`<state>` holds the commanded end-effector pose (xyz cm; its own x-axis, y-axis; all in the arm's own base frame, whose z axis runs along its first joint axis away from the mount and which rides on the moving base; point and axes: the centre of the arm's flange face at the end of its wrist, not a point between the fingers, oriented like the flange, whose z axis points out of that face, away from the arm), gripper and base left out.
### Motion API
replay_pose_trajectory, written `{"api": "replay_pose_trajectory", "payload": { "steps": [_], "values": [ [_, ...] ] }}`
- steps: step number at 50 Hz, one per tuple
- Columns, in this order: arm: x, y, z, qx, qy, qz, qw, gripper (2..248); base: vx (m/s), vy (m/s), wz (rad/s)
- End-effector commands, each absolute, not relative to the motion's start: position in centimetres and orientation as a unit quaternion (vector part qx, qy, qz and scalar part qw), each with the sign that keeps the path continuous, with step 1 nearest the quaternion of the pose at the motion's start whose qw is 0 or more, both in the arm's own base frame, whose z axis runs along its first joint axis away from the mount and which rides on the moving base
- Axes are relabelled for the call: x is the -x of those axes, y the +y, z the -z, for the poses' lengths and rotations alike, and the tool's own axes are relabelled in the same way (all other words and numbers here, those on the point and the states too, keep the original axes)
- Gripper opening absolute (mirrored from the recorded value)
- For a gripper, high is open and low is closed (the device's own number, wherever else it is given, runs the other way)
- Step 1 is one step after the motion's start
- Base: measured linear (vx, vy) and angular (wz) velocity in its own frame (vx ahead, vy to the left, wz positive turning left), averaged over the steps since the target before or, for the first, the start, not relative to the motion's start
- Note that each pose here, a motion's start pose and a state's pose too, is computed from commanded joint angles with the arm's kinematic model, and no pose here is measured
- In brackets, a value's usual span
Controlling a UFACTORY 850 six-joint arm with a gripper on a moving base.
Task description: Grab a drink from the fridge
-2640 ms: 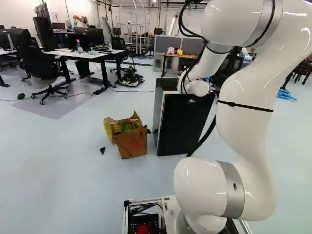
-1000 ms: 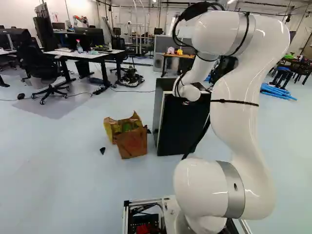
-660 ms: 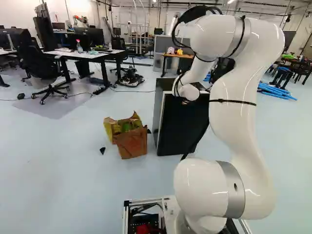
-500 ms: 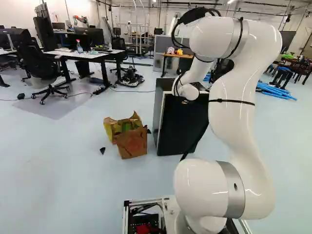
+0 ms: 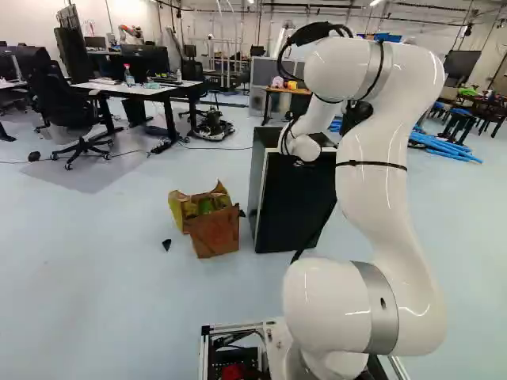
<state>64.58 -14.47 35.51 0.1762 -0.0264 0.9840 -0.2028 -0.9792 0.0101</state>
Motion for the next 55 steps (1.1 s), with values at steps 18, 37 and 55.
{"api": "replay_pose_trajectory", "payload": {
  "steps": [18,37,55],
  "values": [
    [-66.3,-14.8,-35.2,-0.759,-0.074,-0.643,0.069,247,0.000,0.000,0.000],
    [-66.6,-15.0,-35.1,-0.758,-0.075,-0.645,0.071,231,0.000,0.000,0.000],
    [-66.6,-15.0,-35.1,-0.758,-0.075,-0.645,0.071,115,0.000,0.000,0.000]
  ]
}}
